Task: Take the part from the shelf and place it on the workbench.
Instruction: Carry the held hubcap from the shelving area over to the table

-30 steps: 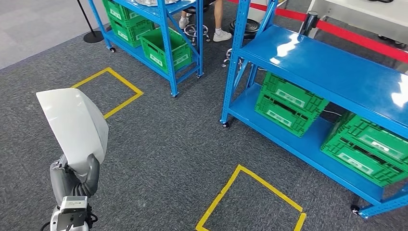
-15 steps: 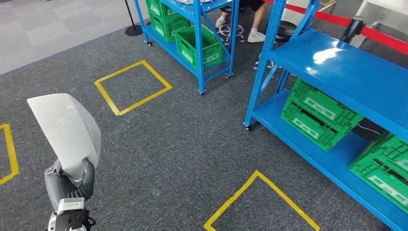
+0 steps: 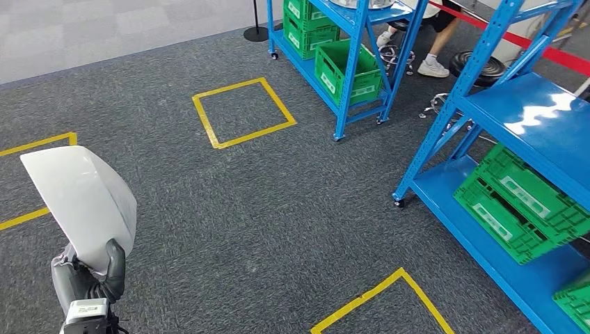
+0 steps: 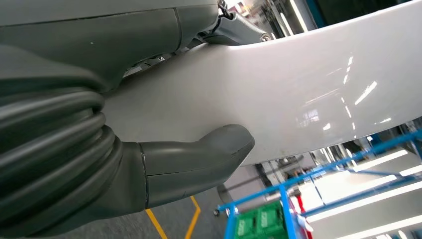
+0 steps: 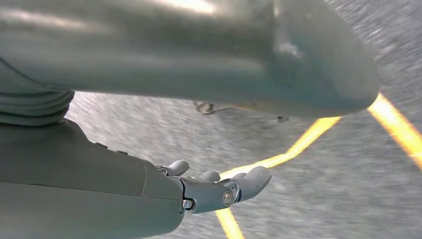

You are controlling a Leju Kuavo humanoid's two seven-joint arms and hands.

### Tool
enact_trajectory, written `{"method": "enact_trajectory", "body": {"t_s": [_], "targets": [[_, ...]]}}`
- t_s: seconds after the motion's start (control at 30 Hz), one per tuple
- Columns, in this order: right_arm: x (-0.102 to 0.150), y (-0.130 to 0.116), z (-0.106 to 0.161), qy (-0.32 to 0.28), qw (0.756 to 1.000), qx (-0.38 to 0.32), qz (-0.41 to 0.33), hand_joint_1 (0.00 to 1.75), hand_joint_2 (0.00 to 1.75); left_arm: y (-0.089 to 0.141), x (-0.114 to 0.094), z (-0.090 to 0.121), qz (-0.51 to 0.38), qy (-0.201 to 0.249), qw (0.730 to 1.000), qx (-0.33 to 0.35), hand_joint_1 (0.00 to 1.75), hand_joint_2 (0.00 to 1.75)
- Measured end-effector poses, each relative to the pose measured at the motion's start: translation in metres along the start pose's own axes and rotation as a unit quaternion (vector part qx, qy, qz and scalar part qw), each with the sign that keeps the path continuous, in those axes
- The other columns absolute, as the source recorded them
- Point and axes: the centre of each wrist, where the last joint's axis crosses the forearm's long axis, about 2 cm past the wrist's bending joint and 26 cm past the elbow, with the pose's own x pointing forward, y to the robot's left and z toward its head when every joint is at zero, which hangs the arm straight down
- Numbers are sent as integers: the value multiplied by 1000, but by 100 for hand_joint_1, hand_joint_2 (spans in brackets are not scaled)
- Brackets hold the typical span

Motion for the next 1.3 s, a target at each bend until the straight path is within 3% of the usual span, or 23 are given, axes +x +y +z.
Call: {"method": "enact_trajectory", "body": {"t_s": [0.1, 0.27, 0.4, 0.9, 1.17, 1.3], "targets": [[2, -1, -1, 3, 1000, 1, 1, 0, 0, 0, 0, 0, 0, 0, 1000, -3, 175, 175], [2, 0, -1, 63, 998, -8, -7, 0, 0, 0, 0, -1, -8, -3, 1000, -10, 175, 175], [-3, 3, 2, 77, 997, -11, -29, 0, 0, -5, 1, -14, -15, -3, 1000, -9, 175, 175], [-1, 5, 2, 17, 999, -8, -47, 0, 0, -31, 10, -31, -18, 2, 1000, -13, 175, 175], [-2, 2, 1, 0, 999, -9, -39, 0, 0, -32, 10, -28, -16, 7, 1000, -16, 175, 175], [0, -1, 0, -1, 1000, -4, -22, 0, 0, -24, 12, -17, -20, 17, 1000, -12, 175, 175]]}}
